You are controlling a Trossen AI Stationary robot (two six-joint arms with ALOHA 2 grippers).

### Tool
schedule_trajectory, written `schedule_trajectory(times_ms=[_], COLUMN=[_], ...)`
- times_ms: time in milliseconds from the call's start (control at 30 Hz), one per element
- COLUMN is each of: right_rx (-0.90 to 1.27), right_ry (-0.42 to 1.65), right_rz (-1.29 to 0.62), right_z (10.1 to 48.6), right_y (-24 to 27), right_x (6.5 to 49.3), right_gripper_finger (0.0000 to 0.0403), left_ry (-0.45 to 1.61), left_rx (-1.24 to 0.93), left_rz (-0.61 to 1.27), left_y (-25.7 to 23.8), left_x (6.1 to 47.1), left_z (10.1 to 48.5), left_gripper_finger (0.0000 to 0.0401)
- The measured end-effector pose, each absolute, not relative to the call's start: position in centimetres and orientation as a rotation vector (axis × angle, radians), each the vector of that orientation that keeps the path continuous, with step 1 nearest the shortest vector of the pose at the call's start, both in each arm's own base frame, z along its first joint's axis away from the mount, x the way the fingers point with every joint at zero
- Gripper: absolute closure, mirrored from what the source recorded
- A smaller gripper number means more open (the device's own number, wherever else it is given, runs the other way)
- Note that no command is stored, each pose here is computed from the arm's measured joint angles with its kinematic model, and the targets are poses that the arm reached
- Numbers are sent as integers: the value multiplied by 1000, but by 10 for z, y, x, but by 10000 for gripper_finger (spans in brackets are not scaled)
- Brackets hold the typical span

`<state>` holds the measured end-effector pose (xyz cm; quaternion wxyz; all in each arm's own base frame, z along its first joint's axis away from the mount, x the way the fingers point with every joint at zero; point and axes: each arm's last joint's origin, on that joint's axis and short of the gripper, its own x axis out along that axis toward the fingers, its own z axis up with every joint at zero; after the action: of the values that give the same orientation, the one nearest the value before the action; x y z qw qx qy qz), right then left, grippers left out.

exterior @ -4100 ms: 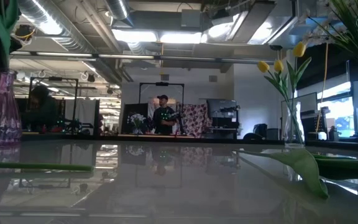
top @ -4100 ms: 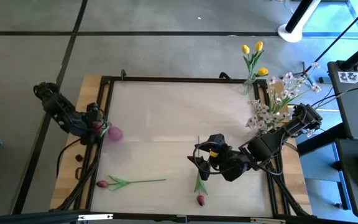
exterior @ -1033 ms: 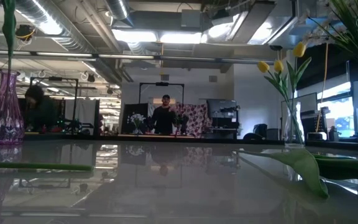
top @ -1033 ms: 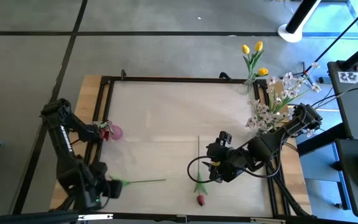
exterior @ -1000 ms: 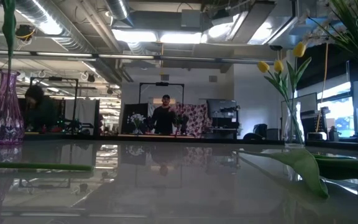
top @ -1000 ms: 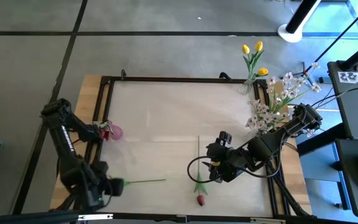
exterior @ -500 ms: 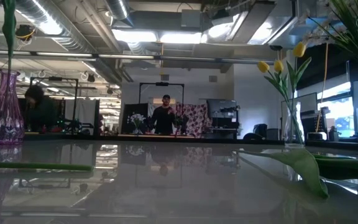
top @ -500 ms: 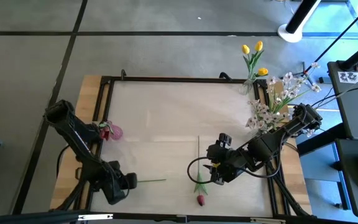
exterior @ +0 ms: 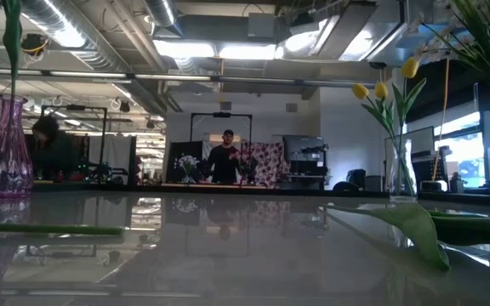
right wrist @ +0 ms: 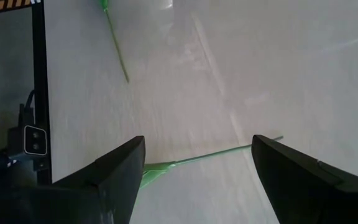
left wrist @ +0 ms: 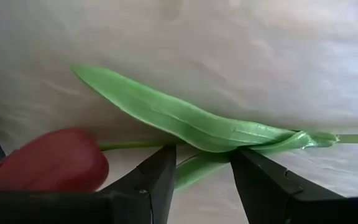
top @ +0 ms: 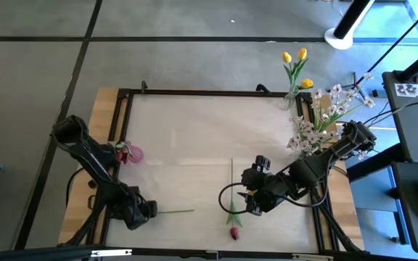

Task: Sort flowers into vase by color
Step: Put the left red flower into the purple vase

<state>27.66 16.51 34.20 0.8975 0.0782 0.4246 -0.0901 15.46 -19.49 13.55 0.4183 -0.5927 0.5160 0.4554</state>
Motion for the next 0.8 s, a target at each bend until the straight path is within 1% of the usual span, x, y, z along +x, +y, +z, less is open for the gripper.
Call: schedule_trajectory(times_ms=[67,233,333,400,600,800], right_rx=[166,171,172,177,191,194], right_ry=[879,883,882,882,875,870], right_rz=[-189,-184,-184,-186,-193,-197], right_z=[342,342,342,342,342,343], right_y=[165,165,165,165,165,165], right_x=[277,276,276,276,277,277], right_gripper_finger=[109,109,109,109,109,109], left_ry=[1272,1075,1049,1059,1088,1040], left_rx=[-1467,-1370,-1375,-1389,-1407,-1415], left_rz=[1104,1063,1050,1067,1200,1273], left_y=[-191,-184,-190,-192,-191,-173], left_x=[160,175,178,176,163,167], left_z=[137,150,161,163,154,143], left_gripper_finger=[248,248,248,248,248,248])
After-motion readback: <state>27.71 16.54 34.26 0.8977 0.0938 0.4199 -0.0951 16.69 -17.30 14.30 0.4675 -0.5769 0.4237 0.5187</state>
